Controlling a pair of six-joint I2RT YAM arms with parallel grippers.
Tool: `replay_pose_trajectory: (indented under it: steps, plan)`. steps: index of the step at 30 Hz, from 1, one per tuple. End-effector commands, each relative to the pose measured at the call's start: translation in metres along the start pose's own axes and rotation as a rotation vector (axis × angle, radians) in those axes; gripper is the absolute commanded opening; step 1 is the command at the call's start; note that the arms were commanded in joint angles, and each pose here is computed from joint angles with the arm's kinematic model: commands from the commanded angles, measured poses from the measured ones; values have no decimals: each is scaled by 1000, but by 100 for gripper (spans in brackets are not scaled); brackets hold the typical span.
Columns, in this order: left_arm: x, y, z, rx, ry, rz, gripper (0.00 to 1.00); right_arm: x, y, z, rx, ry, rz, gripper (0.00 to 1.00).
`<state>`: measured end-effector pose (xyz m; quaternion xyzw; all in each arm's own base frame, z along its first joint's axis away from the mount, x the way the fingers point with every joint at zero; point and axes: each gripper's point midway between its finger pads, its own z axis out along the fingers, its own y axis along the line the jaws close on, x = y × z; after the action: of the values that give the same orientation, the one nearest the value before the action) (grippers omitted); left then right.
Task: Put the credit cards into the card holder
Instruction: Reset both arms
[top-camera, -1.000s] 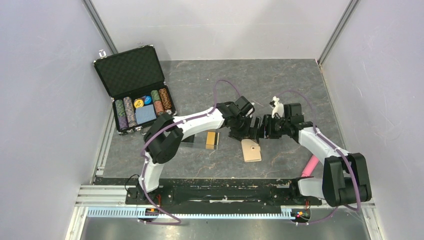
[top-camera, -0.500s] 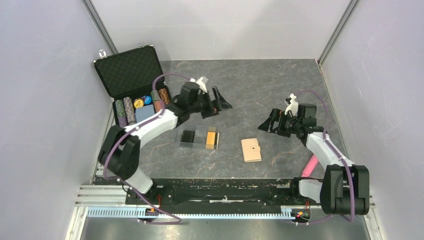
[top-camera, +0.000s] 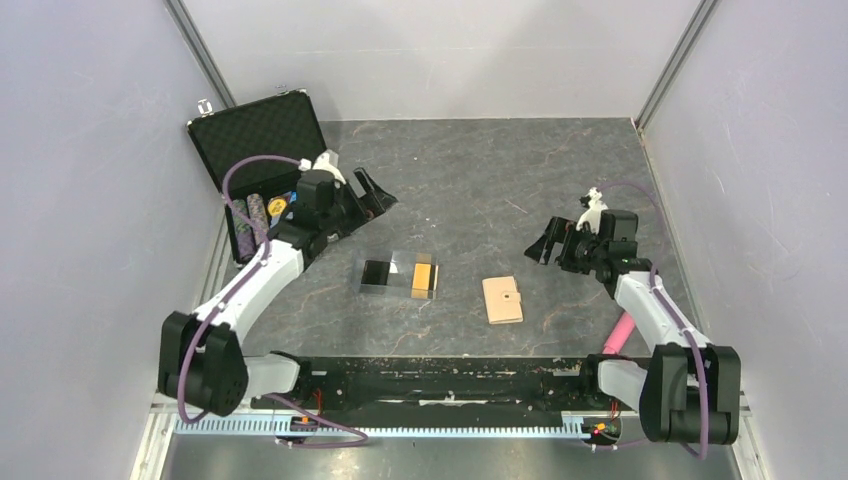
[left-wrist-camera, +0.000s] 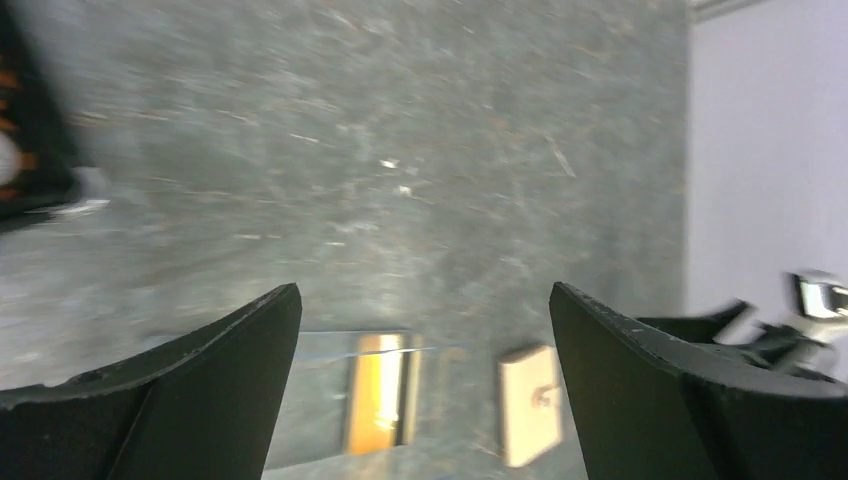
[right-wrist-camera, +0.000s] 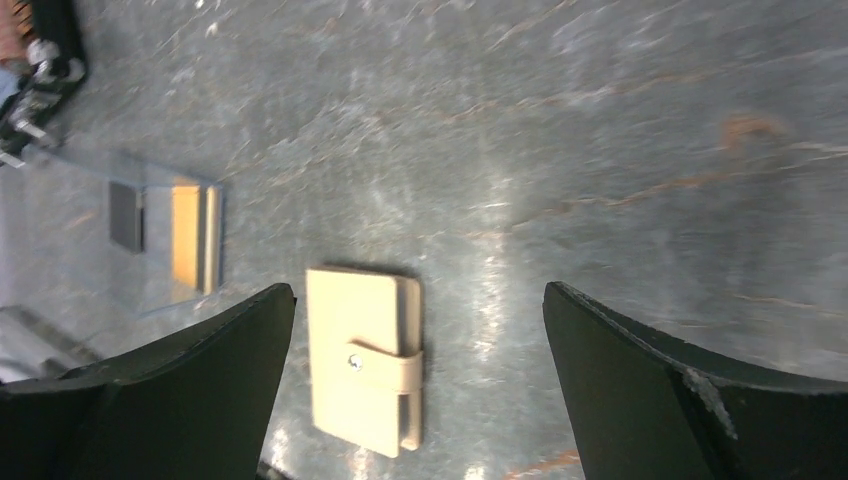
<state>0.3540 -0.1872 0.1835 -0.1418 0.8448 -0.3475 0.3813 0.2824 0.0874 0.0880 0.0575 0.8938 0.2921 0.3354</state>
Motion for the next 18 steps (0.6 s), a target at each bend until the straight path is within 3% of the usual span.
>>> replay_pose_trajectory:
  steps: [1, 5, 7, 12, 18]
  plan:
    - [-40, 60, -49, -332, -212, 331, 100, -28, -35, -16, 232, -147, -118, 98]
    - [-69, 112, -92, -579, -487, 489, 100, -42, -64, -36, 405, -337, -157, 98]
    - [-80, 118, -105, -595, -630, 541, 100, -45, -77, -45, 461, -472, -186, 98]
    - [-62, 146, -95, -601, -644, 591, 100, -40, -103, -67, 564, -752, -317, 98]
    - [-29, 172, -58, -533, -540, 659, 100, -10, -117, -61, 570, -784, -404, 98]
